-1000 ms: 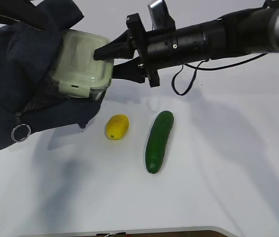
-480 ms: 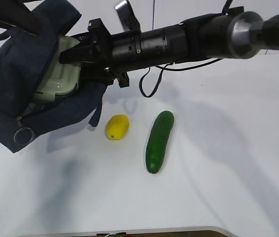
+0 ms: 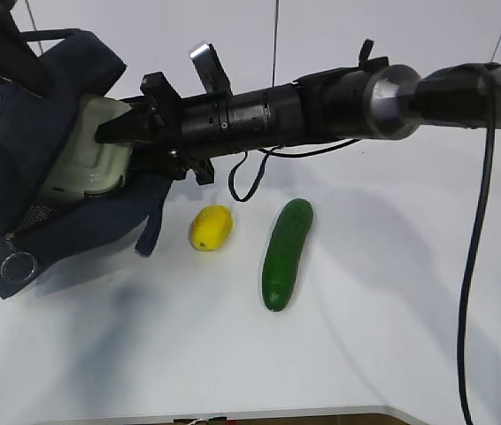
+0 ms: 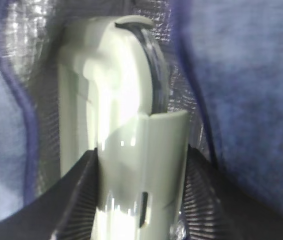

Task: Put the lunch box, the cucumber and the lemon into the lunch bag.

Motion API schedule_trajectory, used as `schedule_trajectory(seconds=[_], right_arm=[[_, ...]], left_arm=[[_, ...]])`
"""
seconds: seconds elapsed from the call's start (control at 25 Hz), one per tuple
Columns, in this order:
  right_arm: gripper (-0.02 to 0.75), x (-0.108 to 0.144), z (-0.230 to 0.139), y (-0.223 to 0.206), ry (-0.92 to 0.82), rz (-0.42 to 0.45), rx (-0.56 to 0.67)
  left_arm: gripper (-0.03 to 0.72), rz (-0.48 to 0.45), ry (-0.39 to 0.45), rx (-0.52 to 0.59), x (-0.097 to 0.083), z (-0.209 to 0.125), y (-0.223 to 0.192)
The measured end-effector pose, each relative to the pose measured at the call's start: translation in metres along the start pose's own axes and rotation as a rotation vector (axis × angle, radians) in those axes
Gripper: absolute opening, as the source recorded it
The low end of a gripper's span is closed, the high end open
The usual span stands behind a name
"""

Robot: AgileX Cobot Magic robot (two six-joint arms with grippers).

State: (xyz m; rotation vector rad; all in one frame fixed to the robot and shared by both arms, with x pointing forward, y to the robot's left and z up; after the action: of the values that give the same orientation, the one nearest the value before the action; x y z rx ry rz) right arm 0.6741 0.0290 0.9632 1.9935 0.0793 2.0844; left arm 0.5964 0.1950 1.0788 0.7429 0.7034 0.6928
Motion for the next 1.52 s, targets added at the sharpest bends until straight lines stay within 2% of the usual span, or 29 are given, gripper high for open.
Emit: schedule_trajectory(seconds=[0.24, 0.44, 1.16, 1.52], right_arm=[[0.374, -0.020, 0.008, -0.008, -0.029, -0.017, -0.019], [0.374, -0.036, 0.010, -0.013, -0.054, -0.028, -0.022], [0.407, -0.038, 0.013, -0.014, -0.060, -0.032, -0.043], [0.417, -0.044, 0.008, -0.014, -0.055, -0.078, -0.009]], left_arm=[[-0.013, -0.024, 0.052, 0.041, 0.016, -0.002, -0.028], [-0.013, -0.039, 0.070, 0.056, 0.020, -0.004, -0.037], [-0.013, -0.055, 0.086, 0.071, 0.022, -0.005, -0.045], [-0.013, -0.069, 0.087, 0.092, 0.020, -0.008, -0.044]])
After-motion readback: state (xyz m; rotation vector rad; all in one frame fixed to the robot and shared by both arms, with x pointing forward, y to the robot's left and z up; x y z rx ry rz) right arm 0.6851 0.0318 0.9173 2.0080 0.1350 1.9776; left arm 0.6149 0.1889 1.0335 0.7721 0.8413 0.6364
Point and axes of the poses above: a point on each arm's last joint axis where the gripper is mounted, y pointing back along that axis away from the gripper, x along the wrist's bending axis when the last joint is at zero, z = x × y, the point moved 5 cm from there along -y, pointing out along that axis toward the gripper, and after that the axes turned 15 degrees about -y, right-handed, at the moved point
